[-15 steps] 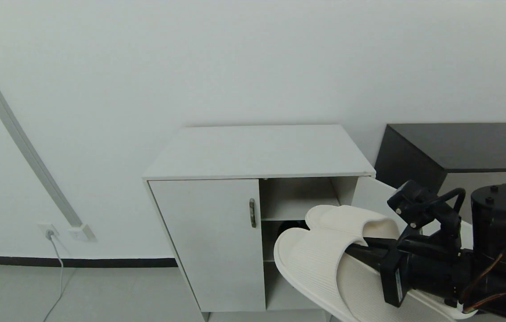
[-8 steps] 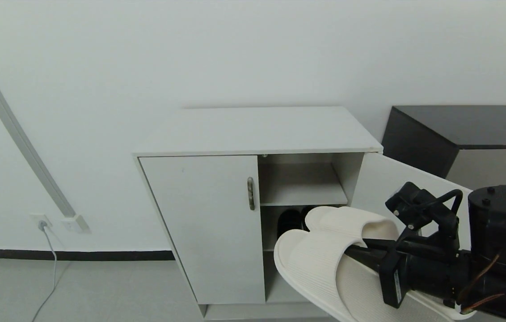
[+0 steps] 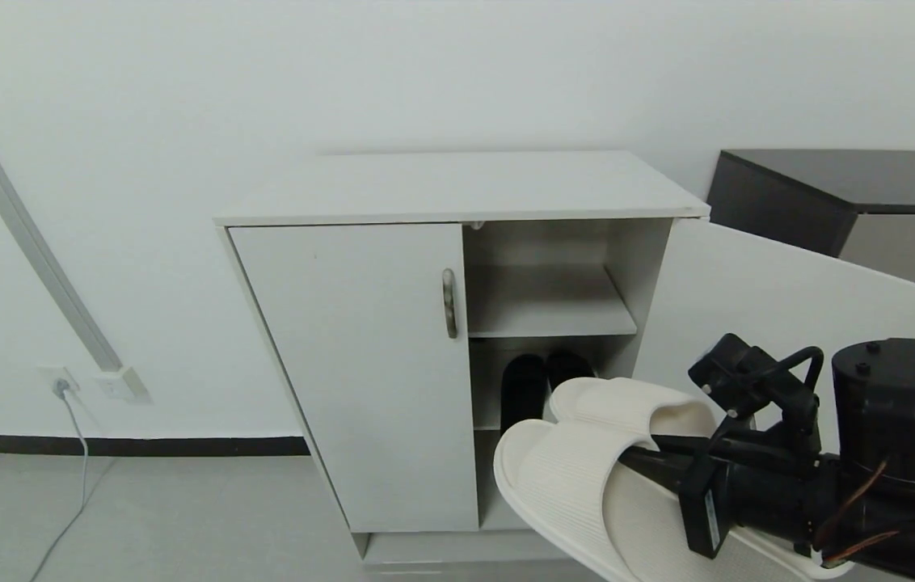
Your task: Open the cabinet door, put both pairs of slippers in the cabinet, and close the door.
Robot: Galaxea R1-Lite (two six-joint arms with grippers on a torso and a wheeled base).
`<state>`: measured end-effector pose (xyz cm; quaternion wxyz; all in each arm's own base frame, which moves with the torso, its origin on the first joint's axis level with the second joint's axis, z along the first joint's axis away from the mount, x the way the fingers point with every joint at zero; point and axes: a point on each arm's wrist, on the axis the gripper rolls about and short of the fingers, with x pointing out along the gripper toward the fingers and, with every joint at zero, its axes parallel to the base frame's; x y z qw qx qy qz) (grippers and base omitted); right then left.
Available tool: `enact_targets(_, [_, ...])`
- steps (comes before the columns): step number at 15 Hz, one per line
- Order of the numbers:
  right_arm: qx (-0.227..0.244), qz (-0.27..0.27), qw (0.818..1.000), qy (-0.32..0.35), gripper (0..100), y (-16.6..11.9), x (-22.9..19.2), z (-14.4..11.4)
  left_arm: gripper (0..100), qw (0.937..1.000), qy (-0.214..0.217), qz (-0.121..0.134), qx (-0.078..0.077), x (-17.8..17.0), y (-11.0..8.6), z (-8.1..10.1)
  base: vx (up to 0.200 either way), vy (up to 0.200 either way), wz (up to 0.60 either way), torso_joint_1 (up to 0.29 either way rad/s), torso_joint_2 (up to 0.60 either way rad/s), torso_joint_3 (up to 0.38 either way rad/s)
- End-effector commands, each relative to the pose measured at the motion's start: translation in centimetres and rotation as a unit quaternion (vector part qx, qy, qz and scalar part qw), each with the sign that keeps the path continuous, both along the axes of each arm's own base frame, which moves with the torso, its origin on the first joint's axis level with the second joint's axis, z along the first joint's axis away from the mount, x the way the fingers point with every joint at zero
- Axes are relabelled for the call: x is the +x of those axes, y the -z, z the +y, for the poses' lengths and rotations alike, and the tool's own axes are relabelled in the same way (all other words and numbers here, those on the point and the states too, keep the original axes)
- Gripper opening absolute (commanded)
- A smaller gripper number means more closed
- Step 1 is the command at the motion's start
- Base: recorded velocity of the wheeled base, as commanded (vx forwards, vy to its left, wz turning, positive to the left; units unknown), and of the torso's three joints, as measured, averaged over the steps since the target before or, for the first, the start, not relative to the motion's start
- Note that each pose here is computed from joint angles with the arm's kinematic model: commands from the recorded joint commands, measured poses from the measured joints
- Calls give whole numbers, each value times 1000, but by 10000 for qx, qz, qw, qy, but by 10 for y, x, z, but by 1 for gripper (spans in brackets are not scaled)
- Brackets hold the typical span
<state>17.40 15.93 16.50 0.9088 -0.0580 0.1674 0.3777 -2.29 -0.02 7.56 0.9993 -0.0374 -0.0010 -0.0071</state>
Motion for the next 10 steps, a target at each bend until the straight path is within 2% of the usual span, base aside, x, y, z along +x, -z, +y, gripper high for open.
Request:
enact_targets(1, [-26,28,10000,7,0,3,2,1,0,10000,-1,5,-1,0,0,0,0,0,0,-129,461,330])
enact_targets(6, [-26,28,10000,-1,0,3,3,3,0,10000,-1,5,-1,0,0,0,0,0,0,-100,450,352])
enact_targets(8, [-9,2,10000,6,0,4,4,4,0,10000,22,4,52,0,0,0,0,0,0,-29,449,388])
enact_targets(10, [-30,35,10000,16,0,8,7,7,0,10000,14,5,37,0,0,0,0,0,0,-24,427,410])
